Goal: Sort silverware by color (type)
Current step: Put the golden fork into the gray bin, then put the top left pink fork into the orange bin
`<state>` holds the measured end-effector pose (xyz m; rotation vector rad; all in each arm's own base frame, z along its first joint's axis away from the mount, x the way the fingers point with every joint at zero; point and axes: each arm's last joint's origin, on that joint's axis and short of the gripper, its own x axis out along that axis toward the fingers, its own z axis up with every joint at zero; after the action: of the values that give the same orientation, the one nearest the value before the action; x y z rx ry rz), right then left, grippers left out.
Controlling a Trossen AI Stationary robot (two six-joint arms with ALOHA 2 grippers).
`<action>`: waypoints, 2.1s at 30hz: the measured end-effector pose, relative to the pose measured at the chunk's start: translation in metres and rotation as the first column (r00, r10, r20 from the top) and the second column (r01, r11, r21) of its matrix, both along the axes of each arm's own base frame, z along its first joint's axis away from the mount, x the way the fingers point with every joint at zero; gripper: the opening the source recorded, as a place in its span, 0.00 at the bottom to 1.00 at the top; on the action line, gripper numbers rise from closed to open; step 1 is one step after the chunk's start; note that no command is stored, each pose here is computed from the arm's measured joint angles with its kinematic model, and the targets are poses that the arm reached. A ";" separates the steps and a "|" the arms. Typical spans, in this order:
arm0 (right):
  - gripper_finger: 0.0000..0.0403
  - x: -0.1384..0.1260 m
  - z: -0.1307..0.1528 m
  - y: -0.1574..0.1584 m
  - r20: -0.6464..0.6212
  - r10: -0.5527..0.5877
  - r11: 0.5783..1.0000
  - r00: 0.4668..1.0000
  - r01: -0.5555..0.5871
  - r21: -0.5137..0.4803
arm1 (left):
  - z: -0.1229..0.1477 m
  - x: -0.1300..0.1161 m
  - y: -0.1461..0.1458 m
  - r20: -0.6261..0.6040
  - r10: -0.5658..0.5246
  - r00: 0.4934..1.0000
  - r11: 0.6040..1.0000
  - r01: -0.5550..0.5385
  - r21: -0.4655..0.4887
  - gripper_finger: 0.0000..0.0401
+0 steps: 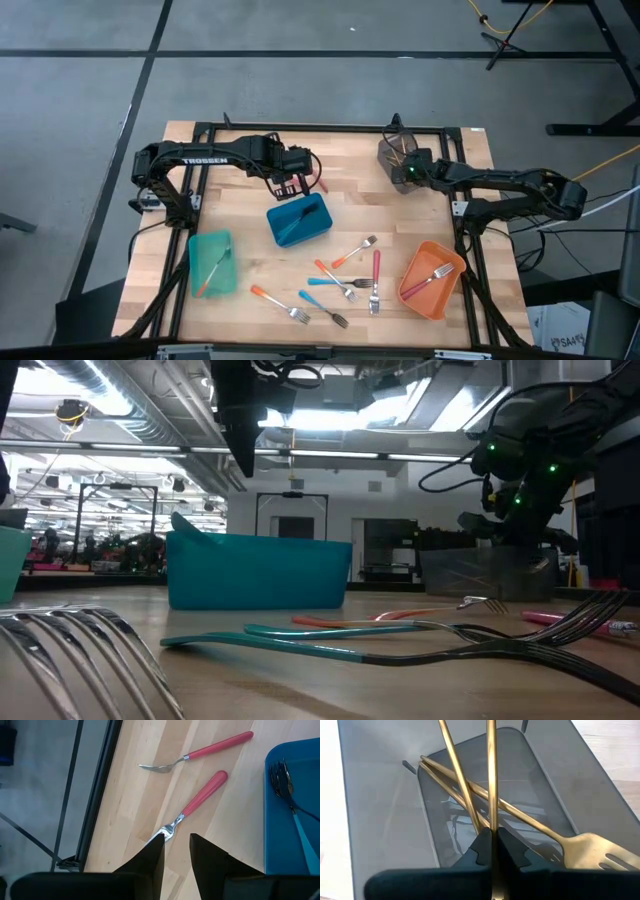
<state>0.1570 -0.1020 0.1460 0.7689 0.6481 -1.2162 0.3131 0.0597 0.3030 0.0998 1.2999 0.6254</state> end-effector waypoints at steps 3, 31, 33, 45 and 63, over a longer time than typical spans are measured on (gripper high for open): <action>0.01 0.000 0.000 0.000 0.000 0.000 1.000 1.000 0.000 0.000 | 0.000 0.000 0.000 0.000 0.000 1.000 1.000 0.000 0.000 0.21; 0.20 0.000 0.000 0.000 -0.002 0.003 1.000 1.000 -0.003 0.000 | 0.000 0.000 0.000 -0.003 -0.006 1.000 1.000 0.006 0.001 0.21; 0.20 0.000 0.000 0.000 -0.002 0.004 1.000 1.000 -0.004 0.000 | 0.000 0.000 0.000 -0.003 -0.006 1.000 1.000 0.006 0.001 0.21; 0.20 0.000 0.000 0.000 -0.002 0.004 1.000 1.000 -0.004 0.000 | 0.000 0.000 0.000 -0.004 -0.006 1.000 1.000 0.006 0.001 0.21; 0.20 0.000 0.004 0.002 0.051 0.039 0.999 0.998 -0.041 0.036 | 0.003 0.011 0.034 0.217 -0.111 0.970 0.959 0.162 -0.232 0.21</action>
<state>0.1573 -0.1000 0.1502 0.8107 0.6435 -1.1477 0.3241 0.0934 0.3061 -0.0780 1.1525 0.3404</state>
